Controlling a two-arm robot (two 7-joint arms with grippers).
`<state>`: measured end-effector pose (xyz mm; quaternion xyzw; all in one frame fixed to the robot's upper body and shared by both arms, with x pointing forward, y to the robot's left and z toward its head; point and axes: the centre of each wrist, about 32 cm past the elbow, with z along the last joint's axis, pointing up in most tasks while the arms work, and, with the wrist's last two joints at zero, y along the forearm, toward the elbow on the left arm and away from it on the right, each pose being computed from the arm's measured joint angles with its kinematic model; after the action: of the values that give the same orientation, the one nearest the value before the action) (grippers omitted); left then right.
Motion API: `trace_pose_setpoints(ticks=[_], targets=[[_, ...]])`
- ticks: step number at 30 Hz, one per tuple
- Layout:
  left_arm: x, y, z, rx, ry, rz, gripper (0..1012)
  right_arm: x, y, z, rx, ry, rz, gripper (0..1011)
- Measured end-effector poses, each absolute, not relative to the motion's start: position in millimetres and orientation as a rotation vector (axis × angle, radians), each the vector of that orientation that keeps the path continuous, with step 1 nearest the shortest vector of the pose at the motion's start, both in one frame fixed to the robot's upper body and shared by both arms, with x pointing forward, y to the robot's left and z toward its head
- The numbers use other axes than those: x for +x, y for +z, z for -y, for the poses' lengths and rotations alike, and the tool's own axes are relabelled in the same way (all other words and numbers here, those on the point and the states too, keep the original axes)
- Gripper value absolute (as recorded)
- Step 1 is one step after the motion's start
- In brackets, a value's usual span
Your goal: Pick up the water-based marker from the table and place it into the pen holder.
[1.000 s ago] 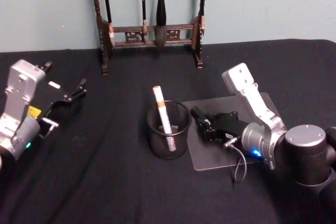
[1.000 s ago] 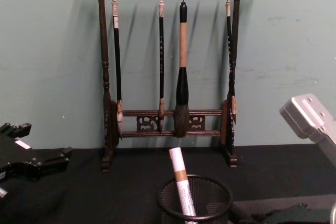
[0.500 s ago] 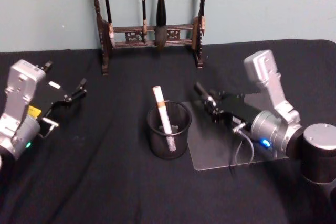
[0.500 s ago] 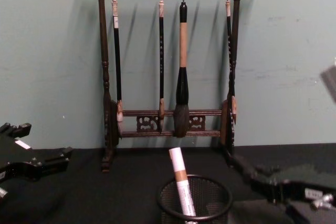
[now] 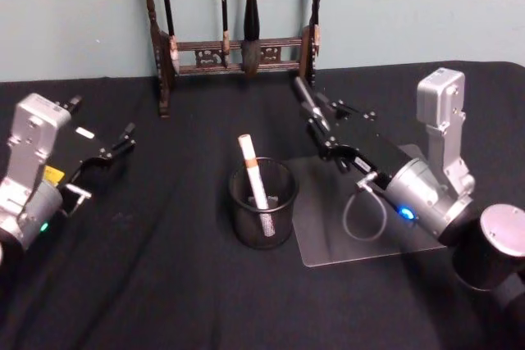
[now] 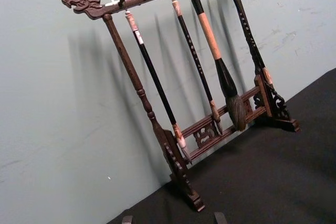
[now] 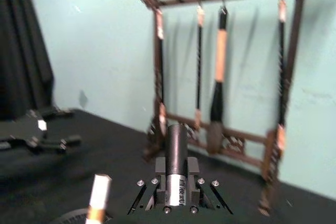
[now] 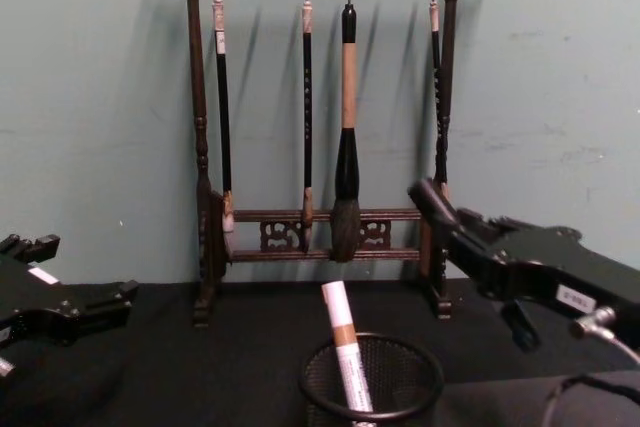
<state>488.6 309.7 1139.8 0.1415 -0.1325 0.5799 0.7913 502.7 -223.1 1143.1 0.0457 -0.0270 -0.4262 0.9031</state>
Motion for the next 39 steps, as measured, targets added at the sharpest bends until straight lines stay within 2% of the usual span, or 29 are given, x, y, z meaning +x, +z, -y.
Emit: trace_pose_setpoints(ticks=[8,17,39], targets=[[489,1140,-310,0.305,1.248,0.285,1001,505,1139,202,0.179,-0.79,0.079,238],[489,1140,-310,0.305,1.248,0.285,1001,506,1131,184,0.192,-0.723,0.051,238],[489,1140,-310,0.305,1.248,0.285,1001,507,1118,174,0.166,-0.695,0.002,238]])
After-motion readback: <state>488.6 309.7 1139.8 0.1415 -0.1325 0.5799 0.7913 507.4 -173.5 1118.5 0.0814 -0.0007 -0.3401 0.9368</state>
